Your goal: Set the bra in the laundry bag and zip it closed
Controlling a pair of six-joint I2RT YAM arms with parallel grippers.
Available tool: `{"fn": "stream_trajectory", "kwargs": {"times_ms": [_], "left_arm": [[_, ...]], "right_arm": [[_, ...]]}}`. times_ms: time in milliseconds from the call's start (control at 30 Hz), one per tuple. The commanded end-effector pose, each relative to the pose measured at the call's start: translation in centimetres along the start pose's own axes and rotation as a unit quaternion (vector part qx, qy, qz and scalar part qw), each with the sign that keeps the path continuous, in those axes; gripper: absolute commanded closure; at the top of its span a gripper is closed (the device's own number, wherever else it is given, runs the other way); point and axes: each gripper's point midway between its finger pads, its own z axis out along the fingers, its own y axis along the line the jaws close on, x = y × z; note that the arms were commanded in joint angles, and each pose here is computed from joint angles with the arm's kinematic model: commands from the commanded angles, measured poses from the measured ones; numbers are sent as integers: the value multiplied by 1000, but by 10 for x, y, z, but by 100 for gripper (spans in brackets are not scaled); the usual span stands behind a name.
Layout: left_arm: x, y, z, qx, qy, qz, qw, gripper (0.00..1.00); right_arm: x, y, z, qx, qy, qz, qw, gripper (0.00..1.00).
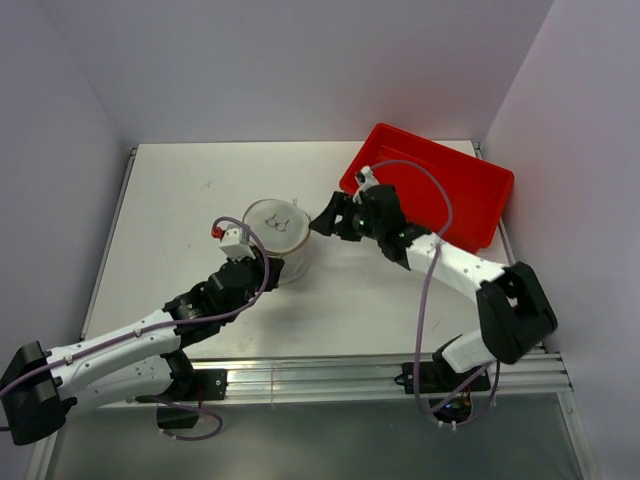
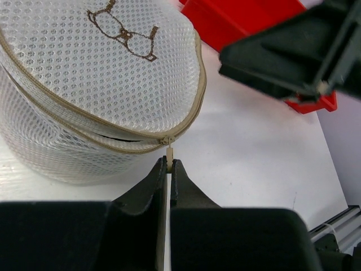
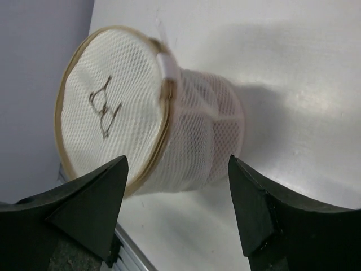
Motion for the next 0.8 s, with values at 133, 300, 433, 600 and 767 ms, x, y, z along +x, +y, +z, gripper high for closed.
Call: {"fn": "stream_trajectory", "kwargs": {"times_ms": [133, 300, 433, 600, 767], "left_arm": [[-7, -38, 8, 69, -14, -51, 996, 100], [7, -43, 11, 83, 7, -56, 995, 100], [12, -44, 10, 88, 13, -57, 994, 100], [10, -37, 6, 79, 8, -54, 995, 100], [12, -29, 3, 68, 9, -46, 997, 100]], "right_arm": [[26, 46, -43, -101, -46, 60, 992, 28], [32, 65, -38, -120, -31, 55, 991, 37], [27, 72, -27, -127, -25, 61, 990, 44], [26, 60, -15, -100, -21, 63, 993, 61], [17, 45, -14, -72, -35, 56, 995, 78]]}}
